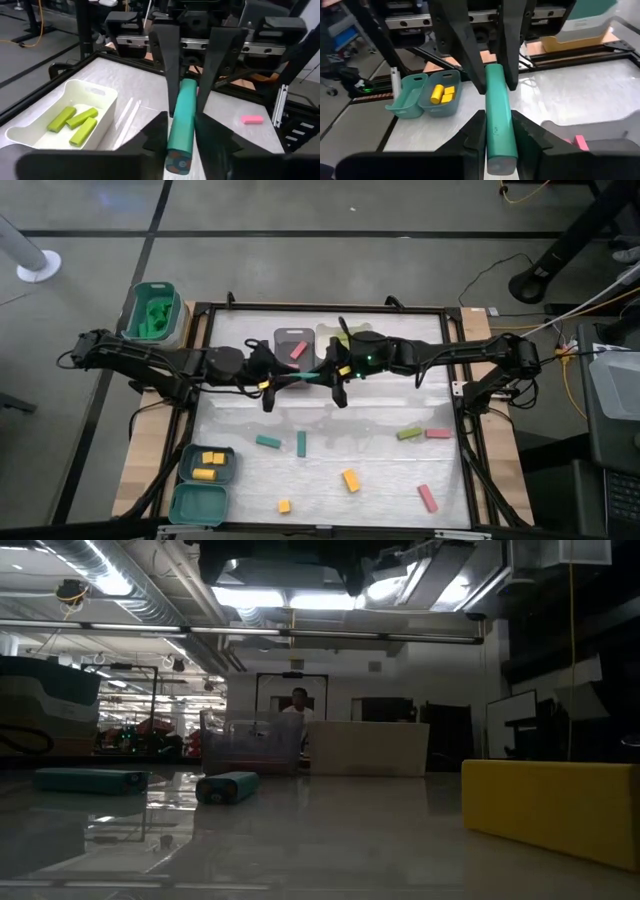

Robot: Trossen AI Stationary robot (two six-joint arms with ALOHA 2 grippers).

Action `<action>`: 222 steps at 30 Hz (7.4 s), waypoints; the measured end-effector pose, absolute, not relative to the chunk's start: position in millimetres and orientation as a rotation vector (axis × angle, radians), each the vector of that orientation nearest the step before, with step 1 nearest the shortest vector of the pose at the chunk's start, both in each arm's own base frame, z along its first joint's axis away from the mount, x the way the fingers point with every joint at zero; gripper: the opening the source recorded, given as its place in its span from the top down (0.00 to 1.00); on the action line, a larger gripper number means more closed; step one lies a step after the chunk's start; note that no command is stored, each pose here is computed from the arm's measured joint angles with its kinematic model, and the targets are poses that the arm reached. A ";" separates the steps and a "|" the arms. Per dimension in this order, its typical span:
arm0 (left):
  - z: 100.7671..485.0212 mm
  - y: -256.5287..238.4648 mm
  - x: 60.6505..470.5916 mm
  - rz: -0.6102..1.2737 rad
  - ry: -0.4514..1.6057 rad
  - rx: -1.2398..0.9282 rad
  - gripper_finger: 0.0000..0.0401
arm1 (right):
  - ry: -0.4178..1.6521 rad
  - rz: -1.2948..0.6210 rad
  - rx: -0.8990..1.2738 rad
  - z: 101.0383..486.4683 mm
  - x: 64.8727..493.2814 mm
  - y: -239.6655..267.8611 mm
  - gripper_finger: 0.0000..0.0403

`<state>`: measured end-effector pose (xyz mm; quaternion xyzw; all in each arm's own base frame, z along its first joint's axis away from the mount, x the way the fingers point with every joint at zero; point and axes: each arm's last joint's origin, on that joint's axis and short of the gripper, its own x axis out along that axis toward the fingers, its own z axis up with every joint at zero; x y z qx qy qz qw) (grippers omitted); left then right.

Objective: Sort blocks
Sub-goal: Put the light blue block into the light blue bin

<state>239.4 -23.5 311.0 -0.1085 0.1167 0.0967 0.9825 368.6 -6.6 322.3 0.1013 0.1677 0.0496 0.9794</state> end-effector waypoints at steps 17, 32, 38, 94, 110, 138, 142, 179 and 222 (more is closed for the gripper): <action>311.0 -21.9 239.8 0.203 0.229 -0.263 0.63 | 0.300 0.176 0.206 326.2 369.7 -3.1 0.82; 311.1 -23.2 239.9 0.153 0.240 -0.203 0.90 | 0.304 0.178 0.204 325.9 369.6 -2.9 0.82; 311.2 -23.6 239.9 0.136 0.243 -0.205 0.90 | 0.306 0.176 0.210 325.8 369.5 -2.9 0.82; 270.4 -147.3 118.2 -0.448 1.546 -0.805 0.85 | 0.487 0.131 0.317 310.2 363.3 -3.1 0.51; 223.7 -184.8 138.0 -0.369 1.687 -0.642 0.69 | 0.492 0.108 0.312 309.5 363.0 -3.6 0.51; 236.0 -110.2 193.6 -0.154 1.055 -0.069 0.68 | 0.491 0.106 0.312 309.5 363.0 -3.6 0.51; 235.0 -99.2 200.3 -0.069 1.019 0.017 0.68 | 0.491 0.106 0.312 309.5 363.0 -3.7 0.51; 137.3 -103.4 247.2 -0.210 1.404 0.172 0.76 | 0.498 0.105 0.313 309.0 362.8 -3.8 0.51; 215.8 -202.8 133.9 -0.609 1.558 -0.388 0.74 | 0.712 0.271 0.167 293.3 321.4 146.5 0.51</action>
